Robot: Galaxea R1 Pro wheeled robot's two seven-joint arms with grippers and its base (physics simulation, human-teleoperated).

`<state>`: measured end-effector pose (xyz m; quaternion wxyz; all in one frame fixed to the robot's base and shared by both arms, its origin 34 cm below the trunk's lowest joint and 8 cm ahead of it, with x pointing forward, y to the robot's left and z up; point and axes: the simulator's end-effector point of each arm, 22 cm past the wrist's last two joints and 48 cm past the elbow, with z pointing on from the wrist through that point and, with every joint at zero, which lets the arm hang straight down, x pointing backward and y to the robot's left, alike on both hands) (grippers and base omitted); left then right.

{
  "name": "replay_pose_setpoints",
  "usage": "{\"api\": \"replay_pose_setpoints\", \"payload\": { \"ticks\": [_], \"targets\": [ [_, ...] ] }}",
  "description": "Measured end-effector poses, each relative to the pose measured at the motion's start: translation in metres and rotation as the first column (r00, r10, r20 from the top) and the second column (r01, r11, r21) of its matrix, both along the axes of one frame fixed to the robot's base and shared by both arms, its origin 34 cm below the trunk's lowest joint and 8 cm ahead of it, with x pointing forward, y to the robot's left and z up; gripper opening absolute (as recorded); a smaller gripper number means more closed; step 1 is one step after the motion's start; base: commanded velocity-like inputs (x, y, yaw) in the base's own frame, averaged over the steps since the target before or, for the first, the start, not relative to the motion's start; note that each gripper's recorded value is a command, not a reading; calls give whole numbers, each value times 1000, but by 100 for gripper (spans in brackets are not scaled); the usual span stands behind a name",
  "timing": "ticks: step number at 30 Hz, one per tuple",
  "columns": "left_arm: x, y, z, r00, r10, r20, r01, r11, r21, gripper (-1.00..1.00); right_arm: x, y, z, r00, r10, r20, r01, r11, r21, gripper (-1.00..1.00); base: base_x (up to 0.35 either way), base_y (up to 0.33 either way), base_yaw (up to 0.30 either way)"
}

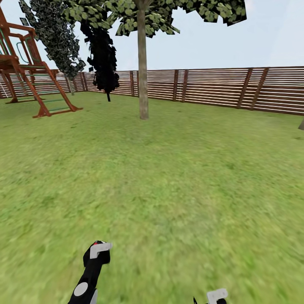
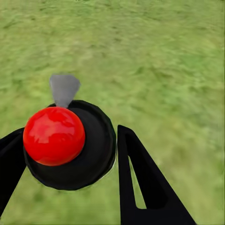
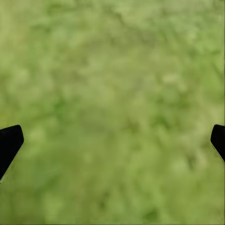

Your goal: In the garden, pick up the pesticide atomizer on the floor and spray pesticide onto both trees until each tree trunk is fully covered.

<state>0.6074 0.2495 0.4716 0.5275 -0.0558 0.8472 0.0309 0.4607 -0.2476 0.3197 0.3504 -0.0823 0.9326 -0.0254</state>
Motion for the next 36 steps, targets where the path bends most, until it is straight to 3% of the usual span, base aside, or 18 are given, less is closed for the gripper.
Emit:
{"api": "replay_pose_setpoints", "payload": {
  "ticks": [36],
  "targets": [
    [0, 0, -1, 1000, 1, -2, -1, 1000, -1, -100, 0, 0, 0, 1000, 0, 0, 0, 1000, 0, 100, 338, 84, 0]
  ]
}}
